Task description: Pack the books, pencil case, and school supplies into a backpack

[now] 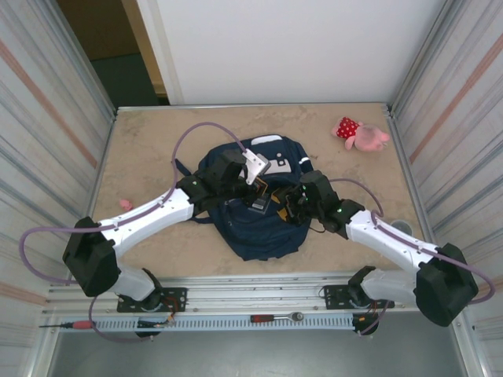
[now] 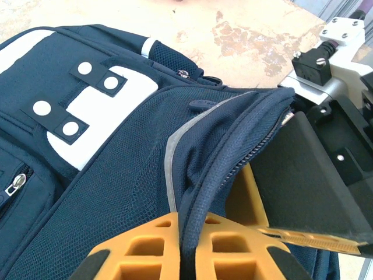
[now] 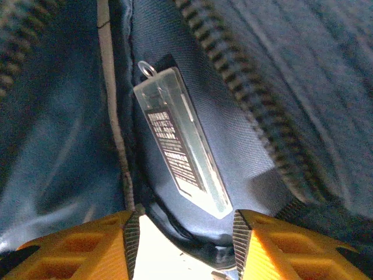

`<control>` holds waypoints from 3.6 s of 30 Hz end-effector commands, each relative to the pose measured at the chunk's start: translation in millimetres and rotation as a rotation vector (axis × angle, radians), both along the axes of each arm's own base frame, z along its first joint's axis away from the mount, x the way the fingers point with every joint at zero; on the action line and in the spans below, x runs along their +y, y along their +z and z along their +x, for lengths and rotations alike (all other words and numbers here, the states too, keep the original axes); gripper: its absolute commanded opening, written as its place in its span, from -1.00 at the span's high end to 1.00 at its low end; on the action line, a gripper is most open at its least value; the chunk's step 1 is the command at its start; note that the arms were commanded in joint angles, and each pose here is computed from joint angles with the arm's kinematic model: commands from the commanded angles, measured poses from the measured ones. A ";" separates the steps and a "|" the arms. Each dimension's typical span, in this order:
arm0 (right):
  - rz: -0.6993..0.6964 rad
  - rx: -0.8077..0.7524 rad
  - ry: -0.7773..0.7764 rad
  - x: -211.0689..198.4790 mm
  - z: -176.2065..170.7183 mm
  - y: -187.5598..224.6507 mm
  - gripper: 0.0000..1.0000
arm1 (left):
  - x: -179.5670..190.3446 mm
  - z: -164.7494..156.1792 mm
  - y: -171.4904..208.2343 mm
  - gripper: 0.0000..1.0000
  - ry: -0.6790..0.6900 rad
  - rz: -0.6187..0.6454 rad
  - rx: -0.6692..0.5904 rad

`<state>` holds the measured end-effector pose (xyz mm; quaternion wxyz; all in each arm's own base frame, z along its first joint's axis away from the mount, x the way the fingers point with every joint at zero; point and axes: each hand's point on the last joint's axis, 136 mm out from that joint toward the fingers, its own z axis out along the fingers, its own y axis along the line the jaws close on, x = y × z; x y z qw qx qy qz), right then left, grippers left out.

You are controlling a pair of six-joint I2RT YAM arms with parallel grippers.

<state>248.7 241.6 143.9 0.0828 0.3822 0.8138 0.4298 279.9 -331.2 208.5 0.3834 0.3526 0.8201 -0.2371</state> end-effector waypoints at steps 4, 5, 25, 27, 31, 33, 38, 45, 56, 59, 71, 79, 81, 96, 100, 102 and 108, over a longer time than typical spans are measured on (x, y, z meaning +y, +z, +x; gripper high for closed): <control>-0.074 -0.084 0.010 -23.2 -12.3 12.0 0.01 | -6.4 -2.4 29.6 0.99 -0.040 -0.089 -0.075; -0.085 -0.108 0.020 -27.7 -15.1 16.9 -0.01 | -6.2 -5.2 23.2 0.91 -0.059 -0.072 -0.070; -0.984 -1.104 1.399 21.2 -43.6 53.5 -0.33 | 135.5 -3.4 -1.7 -0.44 0.382 -0.268 0.243; -1.071 -1.170 1.564 35.0 -48.3 33.9 -0.36 | 150.6 -5.3 -9.4 -0.44 0.437 -0.274 0.267; -1.117 -1.263 1.737 57.9 -48.2 6.7 -0.38 | 169.2 -11.9 -20.7 -0.44 0.496 -0.286 0.298; -1.134 -1.290 1.767 63.7 -43.8 -3.7 -0.37 | 173.2 -14.3 -23.0 -0.44 0.507 -0.284 0.298; -1.264 -1.271 1.818 57.2 -19.5 -30.3 -0.05 | 177.1 -17.4 -43.1 -0.44 0.512 -0.261 0.340; -1.182 -1.351 1.709 51.8 -4.6 -2.9 0.83 | 151.3 -16.8 -67.9 -0.41 0.395 -0.357 0.482; -1.119 -1.413 1.609 32.0 7.2 35.9 1.00 | 121.3 -14.4 -67.4 -0.40 0.152 -0.447 0.372; -1.094 -1.428 1.573 25.3 10.7 46.0 1.00 | 111.4 -22.3 -69.5 -0.36 0.071 -0.431 0.323; -1.055 -1.410 1.540 16.5 18.4 49.4 1.00 | 64.3 -53.0 -87.2 -0.22 -0.174 -0.380 0.241; -1.061 -1.403 1.521 15.6 24.2 52.2 1.00 | 59.8 -62.5 -93.7 0.24 -0.199 -0.383 0.231; -1.064 -1.392 1.514 15.2 26.1 50.1 1.00 | 58.8 -67.0 -89.4 0.35 -0.213 -0.386 0.214; -1.067 -1.351 1.492 17.4 34.8 44.5 1.00 | 67.9 -77.1 -103.7 0.96 -0.153 -0.316 0.212; -1.082 -1.322 1.465 15.1 38.4 44.0 1.00 | 62.5 -85.2 -97.2 1.00 -0.187 -0.311 0.185; -1.065 -1.327 1.462 16.2 36.0 43.9 1.00 | 61.9 -86.3 -95.8 1.00 -0.185 -0.298 0.166; -1.050 -1.328 1.450 15.8 33.0 43.8 1.00 | 67.8 -82.2 -94.8 1.00 -0.145 -0.271 0.142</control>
